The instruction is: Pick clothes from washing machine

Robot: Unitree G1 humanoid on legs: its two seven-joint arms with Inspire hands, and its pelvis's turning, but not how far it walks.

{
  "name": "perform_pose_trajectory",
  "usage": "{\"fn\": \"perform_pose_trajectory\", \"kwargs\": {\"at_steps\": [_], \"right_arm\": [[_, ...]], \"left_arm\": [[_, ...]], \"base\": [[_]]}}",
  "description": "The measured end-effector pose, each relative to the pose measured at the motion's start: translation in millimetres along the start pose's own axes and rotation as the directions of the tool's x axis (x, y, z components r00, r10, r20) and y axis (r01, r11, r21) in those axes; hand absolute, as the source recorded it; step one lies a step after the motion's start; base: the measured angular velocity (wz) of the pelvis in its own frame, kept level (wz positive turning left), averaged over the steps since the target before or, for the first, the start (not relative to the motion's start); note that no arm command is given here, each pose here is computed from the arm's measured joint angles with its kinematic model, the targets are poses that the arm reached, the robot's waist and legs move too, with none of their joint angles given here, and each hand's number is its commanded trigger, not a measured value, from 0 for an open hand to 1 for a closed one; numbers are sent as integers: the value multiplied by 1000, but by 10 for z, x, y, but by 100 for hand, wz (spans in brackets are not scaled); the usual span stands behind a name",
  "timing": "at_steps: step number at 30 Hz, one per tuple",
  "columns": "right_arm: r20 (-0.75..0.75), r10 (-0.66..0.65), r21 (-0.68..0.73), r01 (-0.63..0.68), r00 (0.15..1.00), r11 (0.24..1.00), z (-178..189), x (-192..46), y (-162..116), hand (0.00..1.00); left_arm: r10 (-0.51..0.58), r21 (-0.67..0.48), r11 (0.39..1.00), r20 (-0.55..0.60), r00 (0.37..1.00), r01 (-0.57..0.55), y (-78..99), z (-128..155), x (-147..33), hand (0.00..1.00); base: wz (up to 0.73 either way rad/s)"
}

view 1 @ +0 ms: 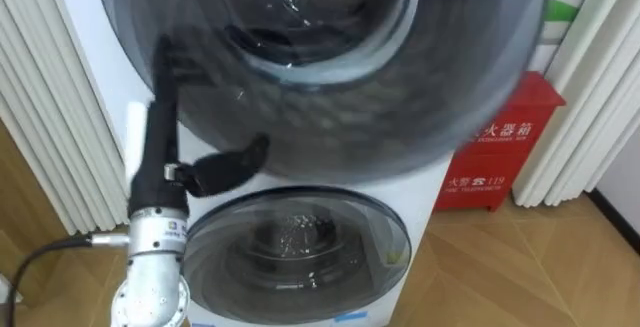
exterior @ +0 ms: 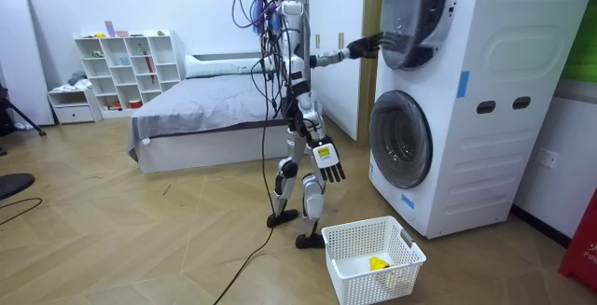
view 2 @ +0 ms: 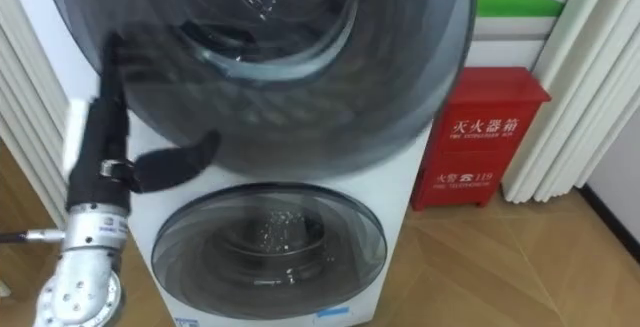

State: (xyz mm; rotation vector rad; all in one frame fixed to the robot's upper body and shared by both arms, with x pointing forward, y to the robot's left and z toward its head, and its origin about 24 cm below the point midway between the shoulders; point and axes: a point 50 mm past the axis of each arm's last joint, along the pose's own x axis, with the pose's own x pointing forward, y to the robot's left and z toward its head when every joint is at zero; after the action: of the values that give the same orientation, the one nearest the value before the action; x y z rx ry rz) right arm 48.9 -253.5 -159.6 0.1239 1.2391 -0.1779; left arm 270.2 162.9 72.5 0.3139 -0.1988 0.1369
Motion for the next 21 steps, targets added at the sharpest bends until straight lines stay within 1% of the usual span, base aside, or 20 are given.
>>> {"fn": "perform_pose_trajectory", "kwargs": {"at_steps": [2, 3, 5, 6, 7, 9, 10, 11, 12, 13, 14, 15, 17, 18, 19, 21], "right_arm": [[5, 10, 5, -10, 1000, 1000, 5, -1, 6, 0], [6, 11, 5, -12, 1000, 1000, 9, 0, 8, 0], [15, 16, 7, -16, 1000, 1000, 28, 3, 12, 0], [17, 14, 15, -14, 1000, 1000, 17, 0, 8, 0], [16, 13, 20, -13, 1000, 1000, 9, -2, 5, 0], [14, 10, 24, -10, 1000, 1000, -8, -8, -7, 0], [14, 9, 24, -9, 1000, 1000, -9, -9, -12, 0], [20, 14, 35, -15, 1000, 999, 0, -5, 2, 0], [22, 18, 38, -19, 1000, 999, 2, -5, 10, 0], [23, 19, 44, -20, 1000, 999, -14, -9, 8, 0], [19, 16, 47, -17, 1000, 999, -41, -15, 0, 0], [17, 16, 49, -16, 1000, 999, -49, -17, -2, 0], [18, 19, 64, -20, 1000, 998, -76, -16, 18, 0], [17, 19, 64, -20, 1000, 998, -81, -17, 20, 0], [13, 20, 67, -21, 1000, 998, -96, -17, 27, 0], [5, 17, 91, -18, 1000, 996, -134, -18, 36, 0]], "left_arm": [[-51, 18, 998, -97, 994, 53, -59, -213, -118, 0], [-65, 22, 997, -119, 991, 68, -78, -263, -144, 0], [-98, 33, 994, -208, 973, 107, -105, -462, -264, 0], [-102, 40, 992, -258, 961, 116, -106, -578, -320, 0], [-102, 42, 992, -285, 953, 119, -100, -637, -351, 0], [-101, 52, 990, -361, 927, 128, -65, -816, -488, 0], [-103, 66, 987, -434, 895, 145, -51, -989, -618, 0], [-99, 78, 984, -521, 848, 162, -16, -1173, -810, 0], [-99, 83, 981, -563, 821, 175, 10, -1258, -922, 0], [-96, 91, 975, -649, 755, 203, 63, -1429, -1176, 0], [-85, 98, 968, -736, 672, 230, 119, -1601, -1433, 0], [-73, 102, 966, -775, 628, 238, 158, -1677, -1565, 0], [1, 112, 969, -893, 450, 222, 351, -1887, -2079, 0], [19, 116, 969, -913, 408, 216, 400, -1918, -2195, 0], [57, 128, 972, -942, 330, 199, 497, -1960, -2411, 0], [132, 160, 977, -971, 198, 138, 676, -1984, -2769, 0]], "base": [[-8], [-6], [-8], [-10], [-17], [-19], [-13], [-12], [-17], [-15], [-9], [0], [4], [11], [9], [0]]}}
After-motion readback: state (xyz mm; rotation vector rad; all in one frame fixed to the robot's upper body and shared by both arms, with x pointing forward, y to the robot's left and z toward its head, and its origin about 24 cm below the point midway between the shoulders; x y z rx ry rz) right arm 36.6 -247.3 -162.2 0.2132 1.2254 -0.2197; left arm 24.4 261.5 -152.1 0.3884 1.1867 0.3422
